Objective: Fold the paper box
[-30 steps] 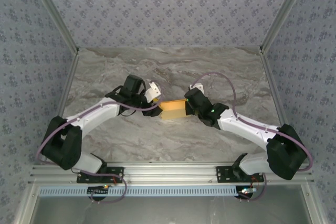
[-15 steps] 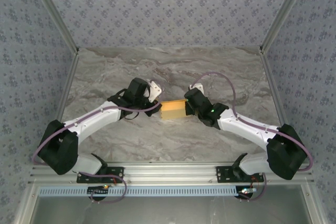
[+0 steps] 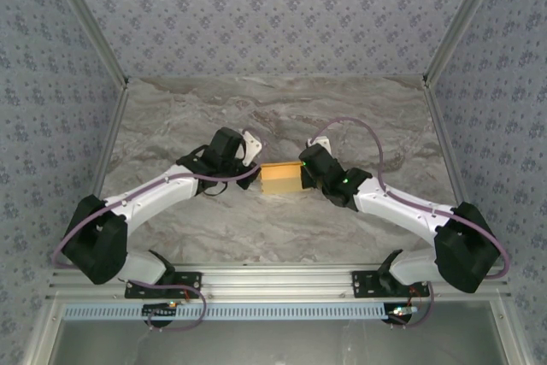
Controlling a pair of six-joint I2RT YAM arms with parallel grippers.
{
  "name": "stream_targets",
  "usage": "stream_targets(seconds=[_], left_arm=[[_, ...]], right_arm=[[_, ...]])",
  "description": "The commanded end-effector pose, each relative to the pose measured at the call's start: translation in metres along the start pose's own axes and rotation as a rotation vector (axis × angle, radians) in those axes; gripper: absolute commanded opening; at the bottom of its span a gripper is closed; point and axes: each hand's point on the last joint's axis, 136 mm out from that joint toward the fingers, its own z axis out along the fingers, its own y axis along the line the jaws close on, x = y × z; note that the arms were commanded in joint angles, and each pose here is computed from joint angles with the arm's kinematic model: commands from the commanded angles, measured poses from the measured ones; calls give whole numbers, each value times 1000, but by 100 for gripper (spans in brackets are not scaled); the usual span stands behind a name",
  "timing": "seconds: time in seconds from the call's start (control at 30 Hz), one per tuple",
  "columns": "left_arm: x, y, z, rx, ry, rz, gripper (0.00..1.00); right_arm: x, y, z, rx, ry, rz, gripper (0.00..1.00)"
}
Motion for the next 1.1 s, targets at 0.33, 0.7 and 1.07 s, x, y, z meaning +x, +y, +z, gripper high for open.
stream_targets(seconds=[0.33, 0.7, 1.07], left_arm=[[-17, -8, 5, 27, -27, -410, 0], [-13, -11, 13, -50, -44, -513, 0], [-1, -13, 20, -124, -79, -523, 0]], right_arm=[[5, 2, -2, 15, 12, -12, 6], [5, 0, -3, 12, 0, -12, 6], [9, -3, -3, 18, 5, -7, 6]])
